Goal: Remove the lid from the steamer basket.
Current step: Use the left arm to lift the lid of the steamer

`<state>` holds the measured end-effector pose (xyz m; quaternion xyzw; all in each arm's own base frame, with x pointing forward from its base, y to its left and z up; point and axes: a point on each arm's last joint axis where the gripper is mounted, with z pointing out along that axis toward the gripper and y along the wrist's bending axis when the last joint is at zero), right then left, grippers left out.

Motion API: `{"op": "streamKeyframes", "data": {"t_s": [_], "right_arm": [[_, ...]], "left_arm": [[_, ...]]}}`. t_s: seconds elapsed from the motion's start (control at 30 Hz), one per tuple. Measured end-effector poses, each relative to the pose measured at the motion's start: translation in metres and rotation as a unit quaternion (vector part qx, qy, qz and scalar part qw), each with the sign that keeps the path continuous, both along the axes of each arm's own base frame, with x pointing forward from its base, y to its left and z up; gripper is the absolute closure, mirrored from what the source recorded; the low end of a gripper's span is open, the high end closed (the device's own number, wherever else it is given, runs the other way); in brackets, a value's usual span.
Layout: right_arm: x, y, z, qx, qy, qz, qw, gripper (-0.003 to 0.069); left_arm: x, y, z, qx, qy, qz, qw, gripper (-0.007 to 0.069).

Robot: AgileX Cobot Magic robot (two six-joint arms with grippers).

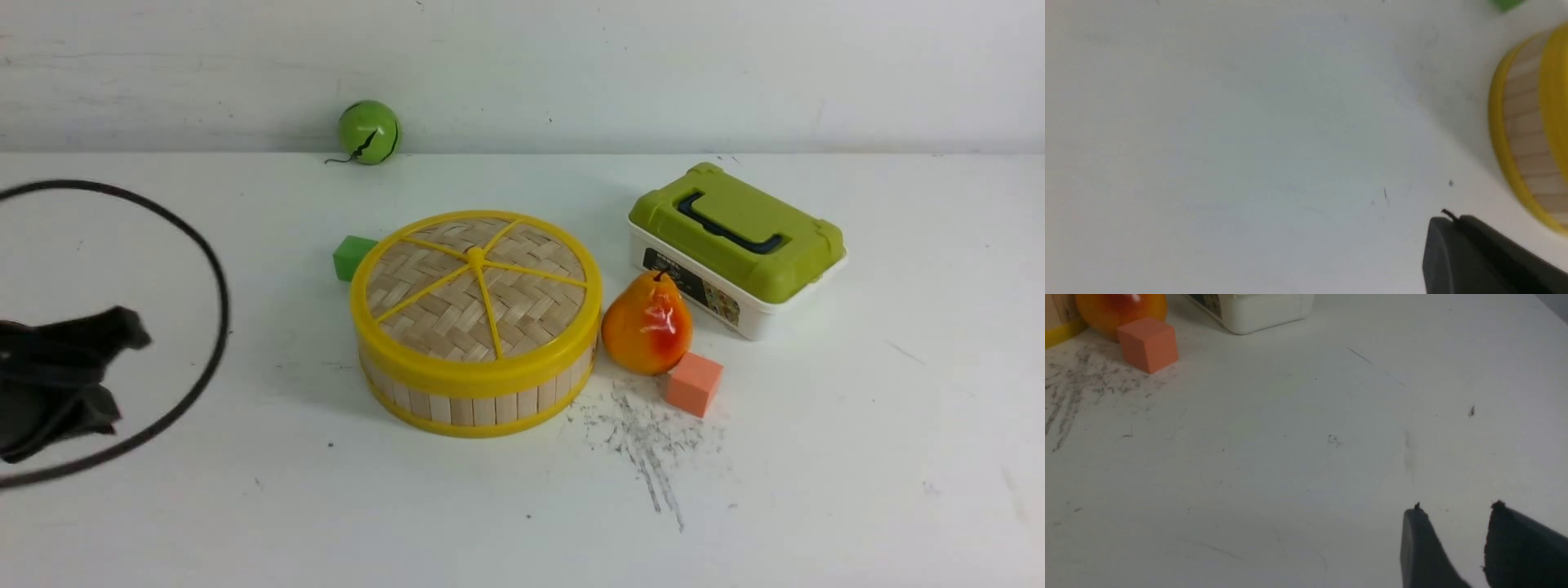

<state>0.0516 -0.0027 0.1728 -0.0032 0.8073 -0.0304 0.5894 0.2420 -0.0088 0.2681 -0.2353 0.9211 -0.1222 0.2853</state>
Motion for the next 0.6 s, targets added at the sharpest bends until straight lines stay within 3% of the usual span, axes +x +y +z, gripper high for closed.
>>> {"op": "streamKeyframes", "data": {"t_s": [0.1, 0.3, 0.43, 0.6], "right_arm": [[0.000, 0.000, 0.000, 0.000, 0.000, 0.000, 1.000, 0.0419], [0.000, 0.000, 0.000, 0.000, 0.000, 0.000, 1.000, 0.0419], [0.000, 0.000, 0.000, 0.000, 0.000, 0.000, 1.000, 0.0419], [0.000, 0.000, 0.000, 0.000, 0.000, 0.000, 1.000, 0.0419]], "left_arm": [[0.028, -0.014, -0.011, -0.040, 0.073, -0.087, 0.993, 0.0638], [0.069, -0.059, 0.001, -0.144, 0.069, -0.254, 0.954, 0.0638], [0.088, -0.102, 0.026, -0.120, 0.029, -0.329, 0.936, 0.0638], [0.109, -0.151, 0.056, -0.016, -0.010, -0.404, 0.914, 0.0638]]}}
